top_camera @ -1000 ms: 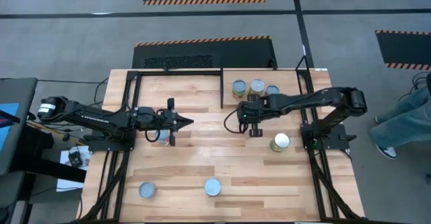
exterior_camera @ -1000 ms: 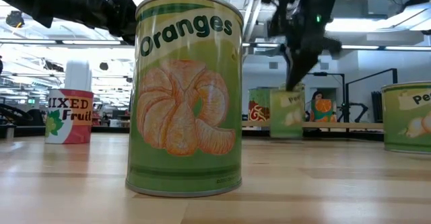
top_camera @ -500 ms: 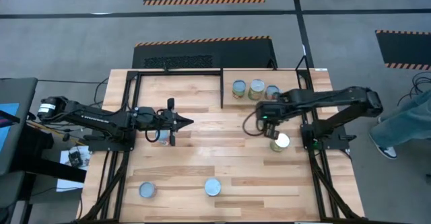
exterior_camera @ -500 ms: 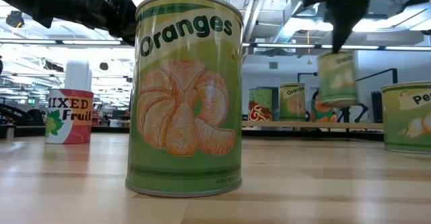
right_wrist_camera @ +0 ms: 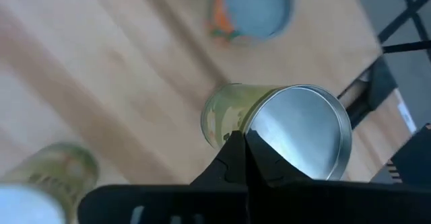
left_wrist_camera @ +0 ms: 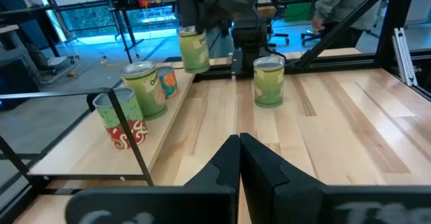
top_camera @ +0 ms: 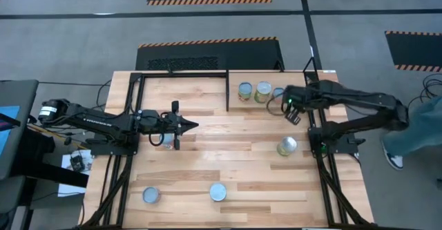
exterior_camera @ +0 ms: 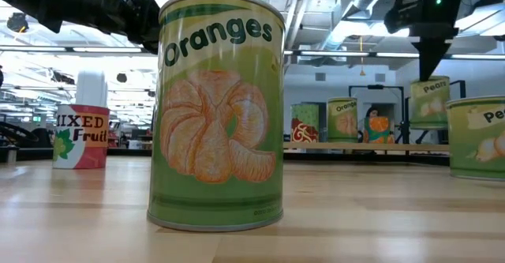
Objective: Pick and place cans onto a shelf
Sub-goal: Put the left canned pears on the shelf
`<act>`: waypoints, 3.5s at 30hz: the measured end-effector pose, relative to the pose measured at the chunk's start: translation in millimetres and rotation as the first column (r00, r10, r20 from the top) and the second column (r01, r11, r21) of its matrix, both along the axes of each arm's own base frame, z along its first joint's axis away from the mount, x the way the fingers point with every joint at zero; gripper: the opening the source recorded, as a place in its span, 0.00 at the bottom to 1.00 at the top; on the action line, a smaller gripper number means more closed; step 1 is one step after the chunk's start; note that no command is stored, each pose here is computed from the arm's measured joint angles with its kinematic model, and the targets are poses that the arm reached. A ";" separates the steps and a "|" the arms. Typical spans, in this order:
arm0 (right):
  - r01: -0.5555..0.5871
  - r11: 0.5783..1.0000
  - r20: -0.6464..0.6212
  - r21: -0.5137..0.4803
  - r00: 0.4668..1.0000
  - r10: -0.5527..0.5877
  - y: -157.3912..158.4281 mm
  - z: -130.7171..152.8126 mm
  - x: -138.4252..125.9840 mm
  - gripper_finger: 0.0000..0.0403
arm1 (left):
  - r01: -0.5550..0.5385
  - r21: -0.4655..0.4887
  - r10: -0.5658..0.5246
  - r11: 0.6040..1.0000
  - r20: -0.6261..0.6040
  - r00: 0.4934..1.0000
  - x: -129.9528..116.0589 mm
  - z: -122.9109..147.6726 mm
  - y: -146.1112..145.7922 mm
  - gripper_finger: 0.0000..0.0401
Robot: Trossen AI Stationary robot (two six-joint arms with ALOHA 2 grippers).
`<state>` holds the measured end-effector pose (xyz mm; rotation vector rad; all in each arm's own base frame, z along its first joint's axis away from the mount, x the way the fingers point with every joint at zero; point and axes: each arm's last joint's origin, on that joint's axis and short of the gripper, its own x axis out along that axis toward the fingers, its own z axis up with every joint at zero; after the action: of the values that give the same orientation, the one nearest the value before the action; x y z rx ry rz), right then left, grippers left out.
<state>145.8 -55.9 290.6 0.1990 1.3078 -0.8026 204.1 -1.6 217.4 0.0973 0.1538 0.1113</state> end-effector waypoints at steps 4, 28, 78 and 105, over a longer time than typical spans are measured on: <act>0.016 1.000 0.013 -0.026 1.000 -0.016 -17.9 -3.3 -6.6 0.01 | 0.000 0.001 0.000 1.000 0.000 1.000 0.0 0.0 0.0 0.00; -0.024 1.000 0.064 -0.003 0.998 0.024 -59.7 -4.5 -17.6 0.01 | 0.000 0.001 0.000 1.000 -0.001 1.000 0.0 -0.1 0.0 0.00; -0.052 0.998 0.012 0.035 0.999 0.052 -73.7 -14.4 -12.6 0.02 | 0.000 -0.001 0.000 1.000 -0.001 1.000 0.0 -0.1 0.0 0.00; -0.034 0.999 0.030 0.042 0.999 0.033 -73.6 -14.4 -12.2 0.13 | 0.000 -0.003 0.000 1.000 -0.001 1.000 0.0 -0.1 -0.1 0.00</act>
<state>133.6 -129.6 276.3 0.2213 1.2978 -0.7416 204.1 -1.6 217.3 0.0946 0.1547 0.1109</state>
